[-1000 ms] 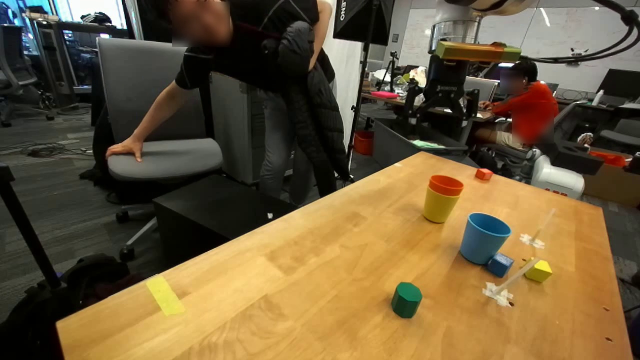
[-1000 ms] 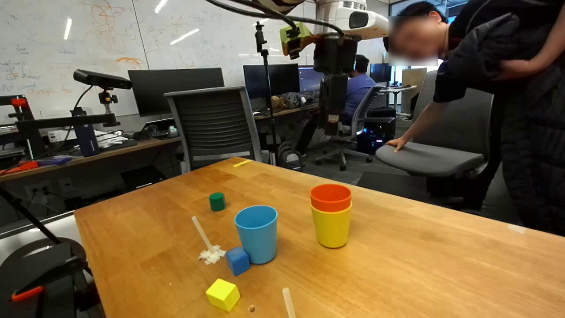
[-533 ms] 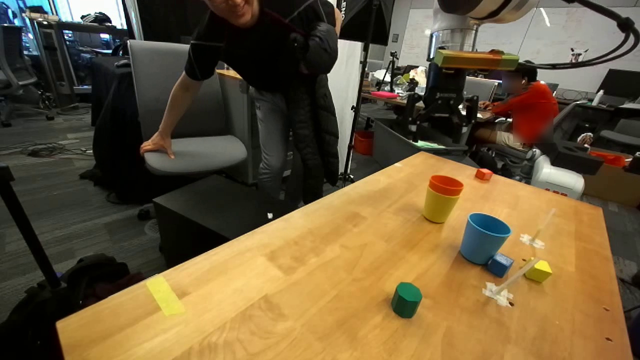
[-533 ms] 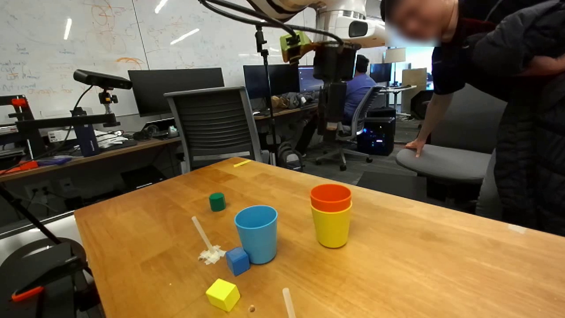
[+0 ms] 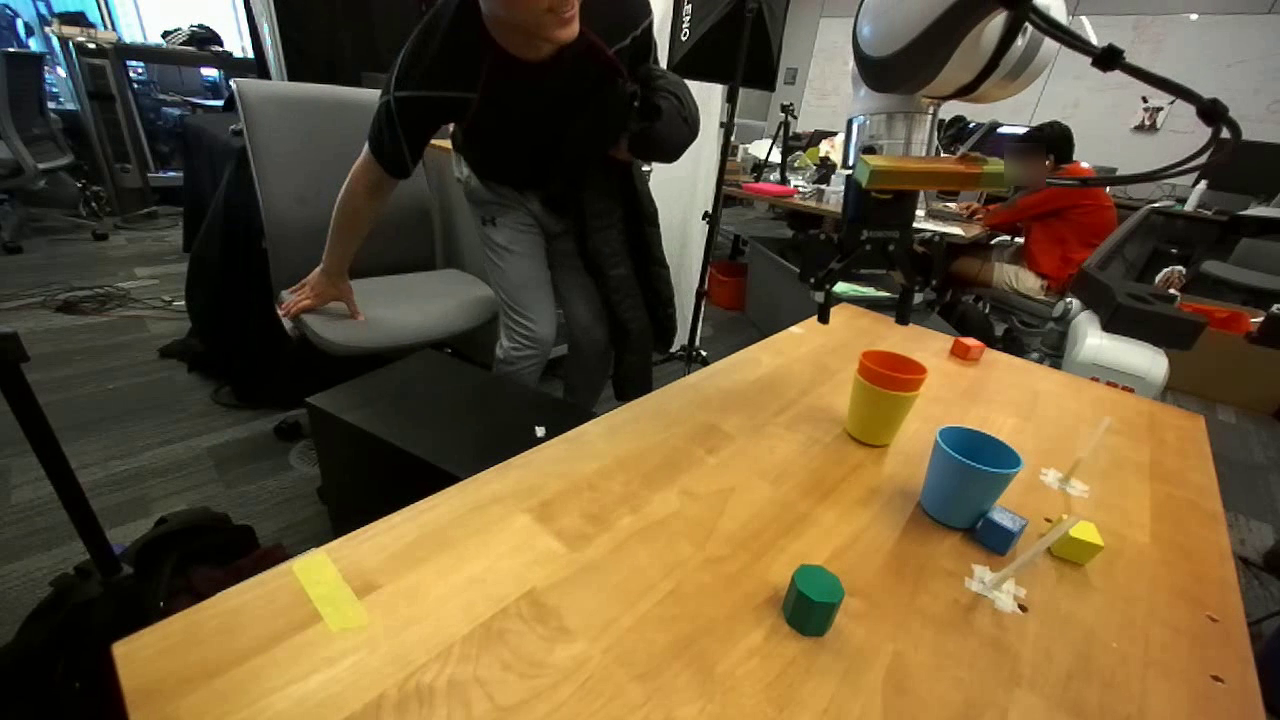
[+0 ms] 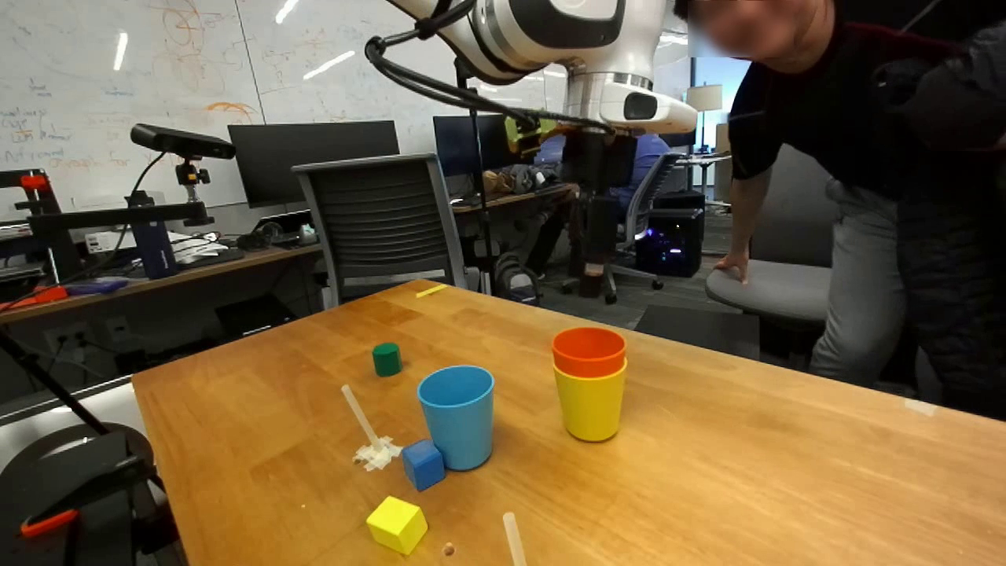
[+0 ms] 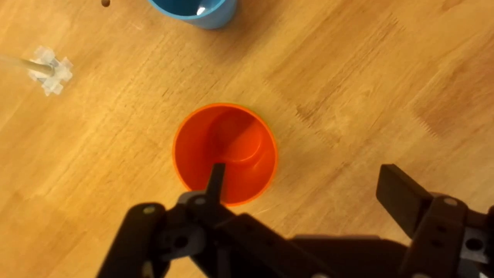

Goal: Pick up the orange cup, place it into the yellow cup, and finally place both into the blue cup

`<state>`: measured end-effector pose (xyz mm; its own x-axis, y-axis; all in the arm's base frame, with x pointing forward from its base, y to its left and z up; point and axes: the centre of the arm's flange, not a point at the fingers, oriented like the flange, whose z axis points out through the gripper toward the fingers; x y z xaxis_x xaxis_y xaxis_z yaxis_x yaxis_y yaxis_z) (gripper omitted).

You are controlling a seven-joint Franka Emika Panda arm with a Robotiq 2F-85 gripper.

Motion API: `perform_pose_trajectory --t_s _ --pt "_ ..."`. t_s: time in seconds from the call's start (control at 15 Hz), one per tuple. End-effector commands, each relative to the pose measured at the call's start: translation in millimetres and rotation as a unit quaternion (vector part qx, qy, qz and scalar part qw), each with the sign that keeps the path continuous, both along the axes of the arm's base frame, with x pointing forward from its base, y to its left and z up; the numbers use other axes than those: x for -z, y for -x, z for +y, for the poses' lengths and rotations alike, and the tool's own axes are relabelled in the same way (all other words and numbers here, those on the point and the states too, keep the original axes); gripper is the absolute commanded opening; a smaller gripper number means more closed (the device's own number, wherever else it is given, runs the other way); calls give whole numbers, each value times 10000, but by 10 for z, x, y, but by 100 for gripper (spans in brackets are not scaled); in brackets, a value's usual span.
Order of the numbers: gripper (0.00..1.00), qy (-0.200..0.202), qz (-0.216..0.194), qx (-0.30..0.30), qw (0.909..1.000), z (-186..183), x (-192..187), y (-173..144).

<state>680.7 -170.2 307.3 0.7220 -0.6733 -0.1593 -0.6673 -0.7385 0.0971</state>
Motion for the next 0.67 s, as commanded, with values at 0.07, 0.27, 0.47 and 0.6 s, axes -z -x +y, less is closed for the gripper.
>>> perform_pose_trajectory --t_s 0.07,0.27,0.47,0.6 --pt "100 55 -175 1 9998 -34 91 55" --pt "100 63 -152 25 9999 -81 186 90" --pt "100 7 -27 31 10000 -93 341 127" --pt "100 19 98 26 9999 -83 475 162"
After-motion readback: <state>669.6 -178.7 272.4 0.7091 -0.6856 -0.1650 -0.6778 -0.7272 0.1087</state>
